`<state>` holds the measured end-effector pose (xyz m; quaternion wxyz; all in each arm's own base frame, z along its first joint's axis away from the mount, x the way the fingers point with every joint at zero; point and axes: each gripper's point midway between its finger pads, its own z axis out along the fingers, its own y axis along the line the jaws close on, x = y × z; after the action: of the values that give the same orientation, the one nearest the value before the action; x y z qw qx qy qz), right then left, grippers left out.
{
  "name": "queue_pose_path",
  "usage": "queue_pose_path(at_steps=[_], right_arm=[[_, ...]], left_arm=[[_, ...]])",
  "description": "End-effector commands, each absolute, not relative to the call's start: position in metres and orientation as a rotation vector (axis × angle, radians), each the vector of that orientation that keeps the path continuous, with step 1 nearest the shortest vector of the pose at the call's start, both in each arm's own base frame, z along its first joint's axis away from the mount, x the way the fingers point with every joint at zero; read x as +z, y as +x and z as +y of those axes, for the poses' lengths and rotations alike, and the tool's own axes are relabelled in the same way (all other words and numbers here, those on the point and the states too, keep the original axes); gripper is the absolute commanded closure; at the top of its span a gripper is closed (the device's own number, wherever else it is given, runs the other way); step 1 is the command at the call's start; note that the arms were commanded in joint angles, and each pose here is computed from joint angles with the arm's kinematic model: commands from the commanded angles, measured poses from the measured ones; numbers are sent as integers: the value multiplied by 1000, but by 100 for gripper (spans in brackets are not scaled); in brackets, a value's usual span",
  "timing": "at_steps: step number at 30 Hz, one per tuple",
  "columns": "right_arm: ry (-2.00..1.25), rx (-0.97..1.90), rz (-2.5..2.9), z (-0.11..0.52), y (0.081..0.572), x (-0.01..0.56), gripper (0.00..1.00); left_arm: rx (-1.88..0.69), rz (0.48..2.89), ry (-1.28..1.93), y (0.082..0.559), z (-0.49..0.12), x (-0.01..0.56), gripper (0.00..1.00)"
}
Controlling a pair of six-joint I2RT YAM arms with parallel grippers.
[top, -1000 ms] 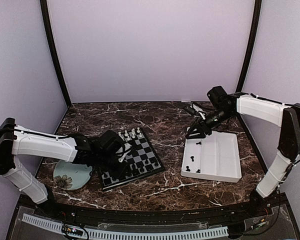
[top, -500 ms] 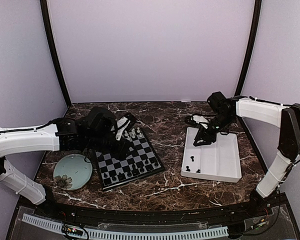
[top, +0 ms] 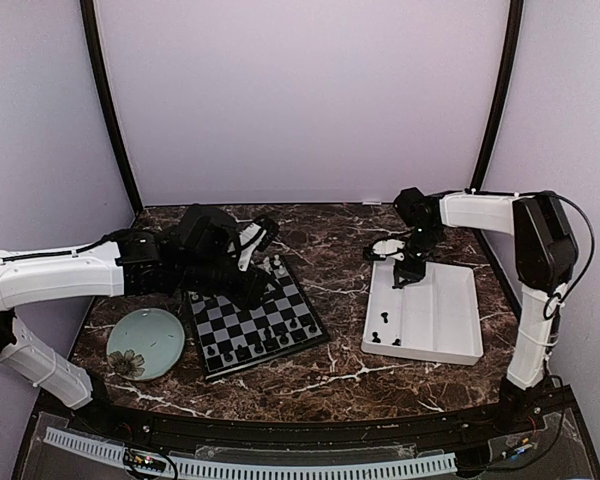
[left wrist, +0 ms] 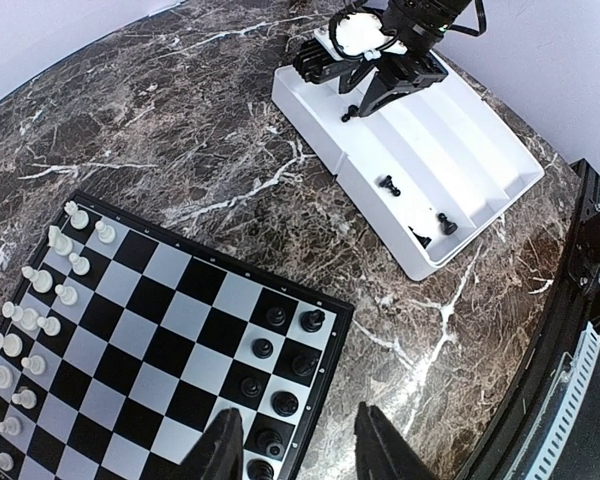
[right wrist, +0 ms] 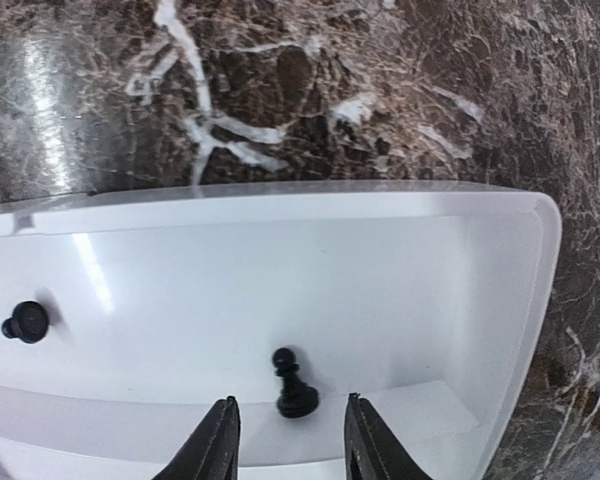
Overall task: Set up the chess pieces on the board
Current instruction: Pick up the pawn from the storage box.
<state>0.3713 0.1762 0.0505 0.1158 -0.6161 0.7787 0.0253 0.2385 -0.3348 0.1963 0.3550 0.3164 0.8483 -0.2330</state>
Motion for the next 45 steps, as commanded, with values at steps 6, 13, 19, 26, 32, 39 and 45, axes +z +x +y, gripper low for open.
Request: queue_pose_path(at_steps=[6, 13, 19, 26, 32, 39, 45], right_arm=[[-1856, -81, 2409, 155, 385, 44, 60], [-1880, -5, 2463, 160, 379, 44, 61], [-1954, -11, 2542, 156, 366, 29, 62], [-1996, -36, 2589, 154, 358, 16, 65], [-2002, -51, 2607, 153, 356, 13, 74], [-1947, 46, 2563, 168, 355, 38, 85], [-1846, 234, 2518, 191, 350, 61, 90]], left_arm=[[-626, 2166, 802, 236, -334, 201, 60], [-614, 2167, 795, 235, -330, 197, 60], [-612, 2167, 789, 235, -327, 193, 60], [-607, 2164, 783, 234, -324, 190, 60], [-599, 2172, 780, 233, -322, 187, 60], [-605, 2156, 786, 237, -328, 191, 60], [-624, 2149, 789, 242, -339, 192, 60]])
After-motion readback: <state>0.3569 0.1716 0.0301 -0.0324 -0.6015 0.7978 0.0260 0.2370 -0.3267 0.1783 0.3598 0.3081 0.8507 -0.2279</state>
